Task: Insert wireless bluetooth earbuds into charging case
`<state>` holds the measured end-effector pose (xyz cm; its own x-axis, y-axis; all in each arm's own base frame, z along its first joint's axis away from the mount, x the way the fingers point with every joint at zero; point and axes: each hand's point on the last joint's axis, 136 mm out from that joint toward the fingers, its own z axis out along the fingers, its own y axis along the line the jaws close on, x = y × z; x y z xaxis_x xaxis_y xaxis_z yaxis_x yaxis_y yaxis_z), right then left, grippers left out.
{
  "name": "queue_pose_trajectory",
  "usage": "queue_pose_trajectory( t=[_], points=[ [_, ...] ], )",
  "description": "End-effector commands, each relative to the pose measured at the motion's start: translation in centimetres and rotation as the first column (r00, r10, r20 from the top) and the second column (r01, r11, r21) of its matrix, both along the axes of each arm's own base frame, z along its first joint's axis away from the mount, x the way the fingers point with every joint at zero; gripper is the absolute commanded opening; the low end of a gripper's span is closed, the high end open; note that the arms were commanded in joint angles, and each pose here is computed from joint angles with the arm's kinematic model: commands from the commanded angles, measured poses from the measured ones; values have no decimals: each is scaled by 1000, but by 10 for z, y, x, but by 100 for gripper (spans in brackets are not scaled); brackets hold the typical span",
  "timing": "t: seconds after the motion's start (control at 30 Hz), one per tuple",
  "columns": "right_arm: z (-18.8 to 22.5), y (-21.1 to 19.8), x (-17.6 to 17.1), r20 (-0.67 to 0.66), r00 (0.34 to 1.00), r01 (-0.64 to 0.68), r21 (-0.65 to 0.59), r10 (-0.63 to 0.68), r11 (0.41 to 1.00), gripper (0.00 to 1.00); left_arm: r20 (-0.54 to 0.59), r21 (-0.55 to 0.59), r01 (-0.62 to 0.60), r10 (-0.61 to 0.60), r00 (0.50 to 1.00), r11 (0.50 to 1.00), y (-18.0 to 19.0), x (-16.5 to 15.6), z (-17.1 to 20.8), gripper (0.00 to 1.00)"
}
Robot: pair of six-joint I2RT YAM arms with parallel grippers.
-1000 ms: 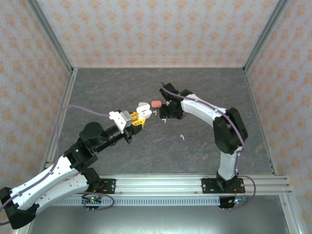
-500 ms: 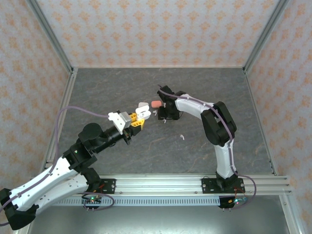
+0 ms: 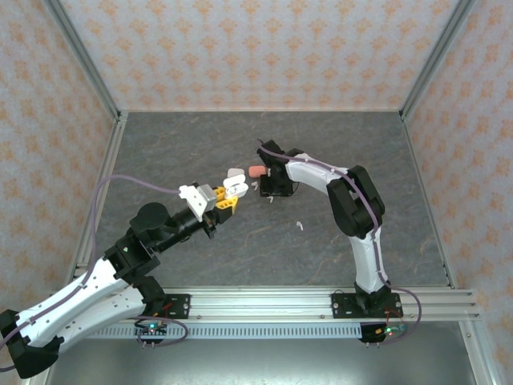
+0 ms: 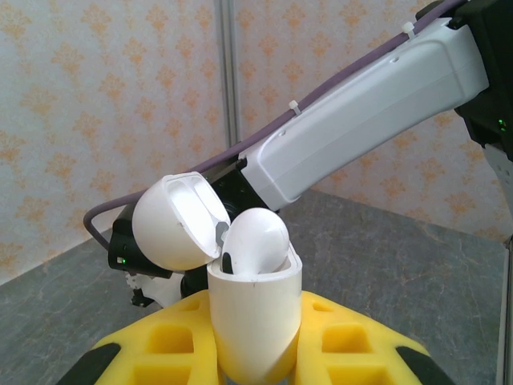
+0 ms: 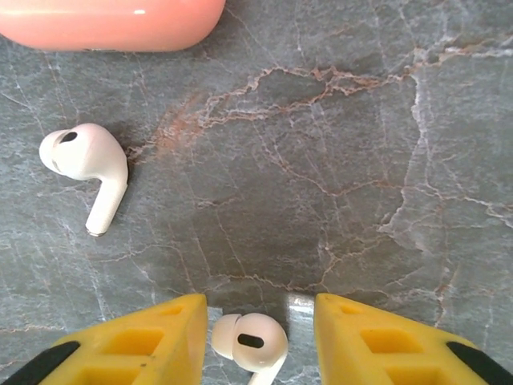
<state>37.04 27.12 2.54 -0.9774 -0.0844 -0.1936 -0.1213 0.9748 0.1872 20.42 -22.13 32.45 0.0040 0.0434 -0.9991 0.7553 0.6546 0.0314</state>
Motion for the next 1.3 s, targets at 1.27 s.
queue_pose_trajectory(
  t=[1.27],
  points=[
    [278, -33, -97, 605, 794, -274, 264, 62, 925, 24, -152, -124, 67, -86, 985, 990, -38, 34, -40, 0]
  ],
)
